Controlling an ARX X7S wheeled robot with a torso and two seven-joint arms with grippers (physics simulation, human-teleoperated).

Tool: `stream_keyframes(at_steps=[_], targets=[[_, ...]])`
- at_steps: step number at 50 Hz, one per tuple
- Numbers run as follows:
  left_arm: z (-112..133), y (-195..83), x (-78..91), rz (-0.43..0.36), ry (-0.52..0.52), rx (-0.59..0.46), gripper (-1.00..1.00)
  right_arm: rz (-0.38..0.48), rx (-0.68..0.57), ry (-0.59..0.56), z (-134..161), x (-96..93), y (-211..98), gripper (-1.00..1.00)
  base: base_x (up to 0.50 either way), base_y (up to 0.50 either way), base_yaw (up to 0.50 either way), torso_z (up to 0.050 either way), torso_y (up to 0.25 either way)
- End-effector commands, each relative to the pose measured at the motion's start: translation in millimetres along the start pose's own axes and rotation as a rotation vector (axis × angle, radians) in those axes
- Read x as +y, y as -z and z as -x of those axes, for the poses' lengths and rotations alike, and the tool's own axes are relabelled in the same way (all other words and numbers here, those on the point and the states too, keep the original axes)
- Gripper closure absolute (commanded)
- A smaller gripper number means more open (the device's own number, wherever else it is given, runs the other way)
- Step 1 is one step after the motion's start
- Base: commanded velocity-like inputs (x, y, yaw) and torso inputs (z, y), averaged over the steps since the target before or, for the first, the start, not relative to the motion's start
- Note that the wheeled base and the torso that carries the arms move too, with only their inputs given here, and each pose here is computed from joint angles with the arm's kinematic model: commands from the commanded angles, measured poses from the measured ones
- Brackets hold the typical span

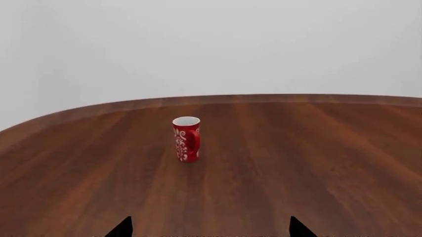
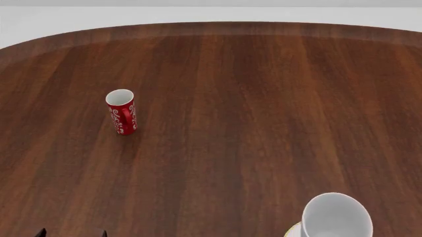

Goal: Put the white mug on the plate.

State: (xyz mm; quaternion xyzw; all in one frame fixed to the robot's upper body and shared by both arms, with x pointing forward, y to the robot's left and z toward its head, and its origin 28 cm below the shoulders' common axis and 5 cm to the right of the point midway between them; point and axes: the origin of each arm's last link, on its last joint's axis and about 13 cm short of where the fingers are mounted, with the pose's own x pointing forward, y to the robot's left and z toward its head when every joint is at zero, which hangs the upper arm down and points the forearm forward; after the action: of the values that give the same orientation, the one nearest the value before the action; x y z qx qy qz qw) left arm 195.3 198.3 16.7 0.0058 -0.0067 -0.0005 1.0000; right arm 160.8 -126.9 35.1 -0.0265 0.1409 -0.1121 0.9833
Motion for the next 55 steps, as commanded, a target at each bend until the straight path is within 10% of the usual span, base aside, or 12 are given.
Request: stream_keyframes(at_steps=[1, 55], targets=[[0.0, 1.2, -1.2, -0.001, 0.007, 0.005, -1.00, -0.009, 0.002, 0.059, 11.5, -6.4, 8.1, 1.00, 0.00, 0.00, 0.00, 0.000, 0.000], [1.8, -4.2, -1.6, -0.001, -0.003, -0.011, -1.00, -0.080, 0.105, 0.064, -34.6, -6.4, 46.9, 1.00, 0.00, 0.00, 0.00, 0.000, 0.000]])
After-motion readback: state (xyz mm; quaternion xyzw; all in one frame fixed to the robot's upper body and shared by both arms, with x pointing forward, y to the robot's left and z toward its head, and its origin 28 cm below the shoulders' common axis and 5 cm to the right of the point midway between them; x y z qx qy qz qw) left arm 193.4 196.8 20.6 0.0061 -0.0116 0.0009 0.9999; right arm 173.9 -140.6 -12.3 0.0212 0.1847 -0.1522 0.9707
